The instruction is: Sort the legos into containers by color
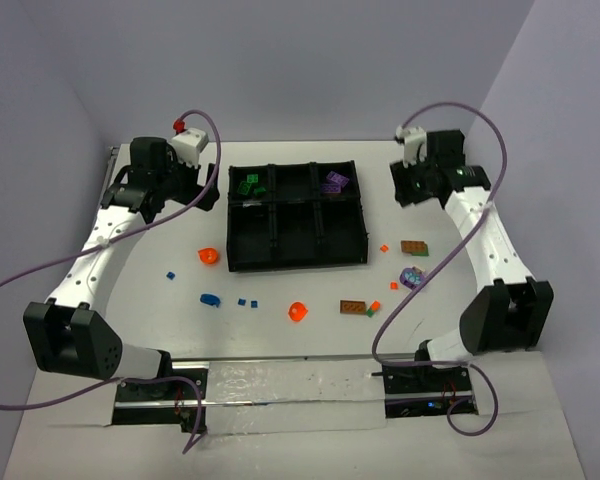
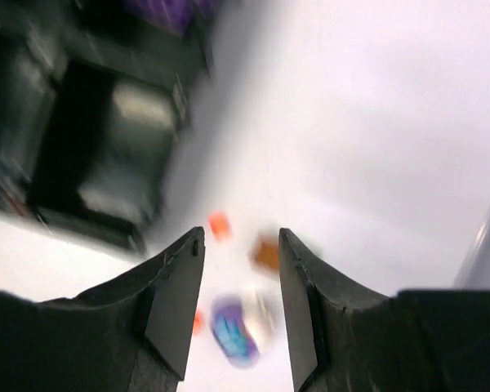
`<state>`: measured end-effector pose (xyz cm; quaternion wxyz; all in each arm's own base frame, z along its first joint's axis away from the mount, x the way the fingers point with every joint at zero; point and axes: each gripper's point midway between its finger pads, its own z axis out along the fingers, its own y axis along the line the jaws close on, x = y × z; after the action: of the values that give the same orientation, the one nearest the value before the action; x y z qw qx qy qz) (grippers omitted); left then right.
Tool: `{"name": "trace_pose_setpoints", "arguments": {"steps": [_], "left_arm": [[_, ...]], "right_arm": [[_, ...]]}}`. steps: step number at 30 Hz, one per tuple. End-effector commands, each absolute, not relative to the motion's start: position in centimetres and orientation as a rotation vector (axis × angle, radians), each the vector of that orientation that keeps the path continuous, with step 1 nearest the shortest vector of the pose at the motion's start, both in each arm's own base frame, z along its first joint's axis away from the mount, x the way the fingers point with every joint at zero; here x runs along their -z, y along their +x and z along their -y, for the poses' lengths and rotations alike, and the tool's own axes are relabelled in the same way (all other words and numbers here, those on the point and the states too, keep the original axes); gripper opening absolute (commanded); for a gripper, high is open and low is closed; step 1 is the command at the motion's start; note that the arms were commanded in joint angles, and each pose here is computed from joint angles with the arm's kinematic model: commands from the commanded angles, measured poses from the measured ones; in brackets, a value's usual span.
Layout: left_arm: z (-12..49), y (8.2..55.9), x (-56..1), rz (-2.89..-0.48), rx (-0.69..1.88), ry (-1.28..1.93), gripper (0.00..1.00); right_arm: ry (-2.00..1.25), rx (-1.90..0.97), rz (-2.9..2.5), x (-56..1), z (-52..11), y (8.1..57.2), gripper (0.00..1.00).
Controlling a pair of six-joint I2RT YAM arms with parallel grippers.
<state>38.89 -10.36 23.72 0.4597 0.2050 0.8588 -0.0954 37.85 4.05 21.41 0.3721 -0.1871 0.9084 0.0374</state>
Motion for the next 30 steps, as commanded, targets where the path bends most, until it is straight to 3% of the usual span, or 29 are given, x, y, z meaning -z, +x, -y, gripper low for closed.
{"name": "trace_pose_setpoints", "arguments": {"steps": [1,5,11,15,18,30], "left_arm": [[11.4,38.4,-25.4,-2.03,0.28,0.551,0.99],[11.4,37.9,-24.9,-2.041,0.275,0.571,0.99],[11.3,37.8,-24.7,-2.053,0.275,0.566,0.99],[11.5,37.7,-24.8,-2.059,0.283,0.563,0.99],[11.5,37.7,-24.9,-2.057,0.274,0.569,0.99],[11.3,37.7,-25.2,-2.05,0.251,0.573,0.99]], "right_arm": [[-0.71,-0.055,-2.458,-17.3,-1.8,30.3,0.49],[-0.994,-0.043,-2.521,-14.2,-0.8,24.0,0.47],[-1.034,-0.024,-2.694,-10.0,0.6,19.6,0.46],[-0.967,0.049,-2.773,-8.2,1.7,20.1,0.51],[-0.901,0.082,-2.794,-7.7,2.0,21.0,0.63],[-0.63,0.075,-2.761,-7.6,2.4,24.5,0.65]]}}
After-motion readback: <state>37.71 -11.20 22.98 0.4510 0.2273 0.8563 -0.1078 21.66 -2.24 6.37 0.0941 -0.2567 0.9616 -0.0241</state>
